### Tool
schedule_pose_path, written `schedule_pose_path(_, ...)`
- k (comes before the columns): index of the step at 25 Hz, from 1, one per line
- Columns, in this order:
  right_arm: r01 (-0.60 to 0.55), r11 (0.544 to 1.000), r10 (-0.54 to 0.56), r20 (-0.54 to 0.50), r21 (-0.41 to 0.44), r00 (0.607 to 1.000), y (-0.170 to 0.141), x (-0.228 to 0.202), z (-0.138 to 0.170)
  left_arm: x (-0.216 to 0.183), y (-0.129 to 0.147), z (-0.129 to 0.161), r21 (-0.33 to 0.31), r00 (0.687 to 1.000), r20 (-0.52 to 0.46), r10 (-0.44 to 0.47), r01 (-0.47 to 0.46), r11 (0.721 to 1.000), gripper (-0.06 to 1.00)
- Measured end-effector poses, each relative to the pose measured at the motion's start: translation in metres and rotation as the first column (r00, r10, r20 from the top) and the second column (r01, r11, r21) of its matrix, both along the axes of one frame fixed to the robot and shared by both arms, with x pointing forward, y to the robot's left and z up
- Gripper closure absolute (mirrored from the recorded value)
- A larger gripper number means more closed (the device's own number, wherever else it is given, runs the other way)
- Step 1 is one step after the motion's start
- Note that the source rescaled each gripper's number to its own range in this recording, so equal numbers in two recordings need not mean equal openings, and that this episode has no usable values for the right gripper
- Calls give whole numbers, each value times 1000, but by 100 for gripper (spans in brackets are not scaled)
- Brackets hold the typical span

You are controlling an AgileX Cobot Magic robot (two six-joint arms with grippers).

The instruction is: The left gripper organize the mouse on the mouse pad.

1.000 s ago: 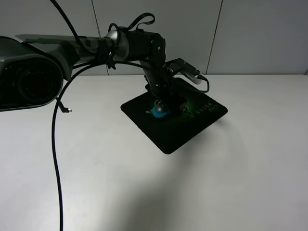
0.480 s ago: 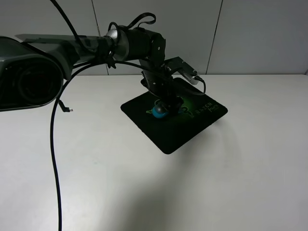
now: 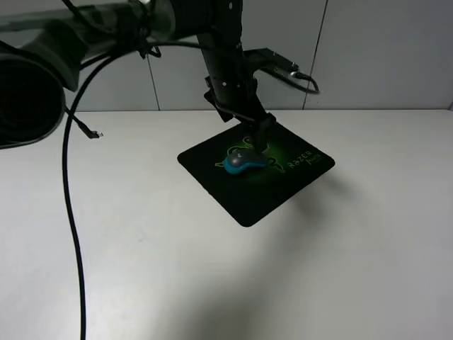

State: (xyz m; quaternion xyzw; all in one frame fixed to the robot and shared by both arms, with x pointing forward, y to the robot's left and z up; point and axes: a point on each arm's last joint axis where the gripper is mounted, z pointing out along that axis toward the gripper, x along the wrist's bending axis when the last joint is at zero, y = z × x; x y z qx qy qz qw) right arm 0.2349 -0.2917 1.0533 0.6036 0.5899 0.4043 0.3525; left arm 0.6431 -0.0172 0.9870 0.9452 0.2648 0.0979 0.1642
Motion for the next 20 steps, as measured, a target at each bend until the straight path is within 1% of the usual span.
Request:
schedule_pose_path(2,0,1000,0,0,0,1000,0,0,0,-7,5,17,18,1000,-15,-5,5,1000,-5)
schedule_pose_path(3,0,1000,0,0,0,1000,0,0,0,-8,7,25,15,1000,-3,-5,5,1000,-5)
schedule_pose_path(7,0,1000,0,0,0,1000,0,0,0,-15,13,56,-23,999,40,6,-5,1000,-5)
schedule_pose_path(12,0,1000,0,0,0,1000,0,0,0,-33,27,97,-85,995,64,74,-69,994,-5)
schedule_pose_path(15,0,1000,0,0,0,1000,0,0,0,-51,40,114,-99,993,53,109,-103,990,-5)
schedule_pose_path(20,0,1000,0,0,0,1000,0,0,0,-89,70,132,-83,992,27,119,-117,990,-5)
